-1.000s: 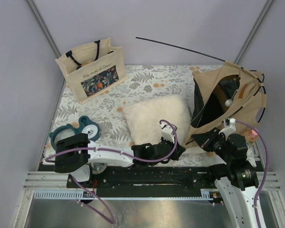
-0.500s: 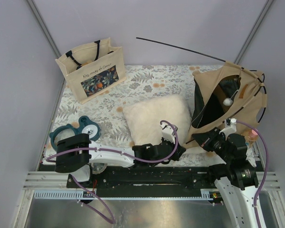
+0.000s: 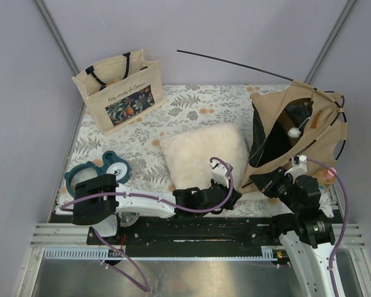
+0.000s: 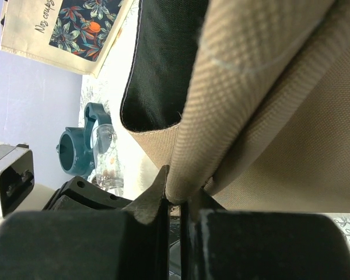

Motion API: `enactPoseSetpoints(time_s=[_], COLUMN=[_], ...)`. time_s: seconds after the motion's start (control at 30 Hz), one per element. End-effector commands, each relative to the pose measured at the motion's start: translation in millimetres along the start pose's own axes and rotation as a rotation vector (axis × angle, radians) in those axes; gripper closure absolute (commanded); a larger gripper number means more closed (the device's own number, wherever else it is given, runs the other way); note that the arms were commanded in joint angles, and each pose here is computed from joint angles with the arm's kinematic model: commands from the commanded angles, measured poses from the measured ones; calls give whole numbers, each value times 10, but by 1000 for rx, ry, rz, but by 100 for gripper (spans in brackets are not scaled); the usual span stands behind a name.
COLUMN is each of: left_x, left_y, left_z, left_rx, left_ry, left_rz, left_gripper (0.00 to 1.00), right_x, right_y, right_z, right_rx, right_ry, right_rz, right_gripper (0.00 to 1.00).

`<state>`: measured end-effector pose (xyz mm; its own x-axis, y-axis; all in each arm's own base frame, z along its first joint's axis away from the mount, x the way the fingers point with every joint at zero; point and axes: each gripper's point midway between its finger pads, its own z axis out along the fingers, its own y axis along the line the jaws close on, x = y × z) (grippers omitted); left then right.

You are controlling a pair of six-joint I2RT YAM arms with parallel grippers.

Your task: Set up the pet tent

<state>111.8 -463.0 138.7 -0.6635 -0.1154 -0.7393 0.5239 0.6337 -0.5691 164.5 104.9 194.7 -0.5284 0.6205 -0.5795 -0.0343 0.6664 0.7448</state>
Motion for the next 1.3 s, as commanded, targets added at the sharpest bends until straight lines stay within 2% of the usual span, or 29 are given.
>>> enactPoseSetpoints(time_s=[0.0,0.33,0.63,1.03,1.2,1.27], left_x=[437,292,215,83,56,7], left_y=[293,133,4,-220,-230,-259], left_z=[-113,-111,-12,-36,-99,-124], left_rx=[-105,-106,-102,-32,4,18], left_ry=[154,183,184,165,143,122], left_rz=[160,265,334,333,313,301], left_gripper=[100,100,100,100,79,75], right_x=[-403,-173,-71,19,14,6], right_y=[-70,-12,135,-85,-99,-88], right_z=[20,114,75,161,165,164], right_rx=[60,-27,-116,-59,-54,-60], right_ry=[-190,-78,-28,-18,-21,-22], right_rz=[-98,-148,-164,-165,-181,-189], right_gripper=[100,100,100,100,100,100])
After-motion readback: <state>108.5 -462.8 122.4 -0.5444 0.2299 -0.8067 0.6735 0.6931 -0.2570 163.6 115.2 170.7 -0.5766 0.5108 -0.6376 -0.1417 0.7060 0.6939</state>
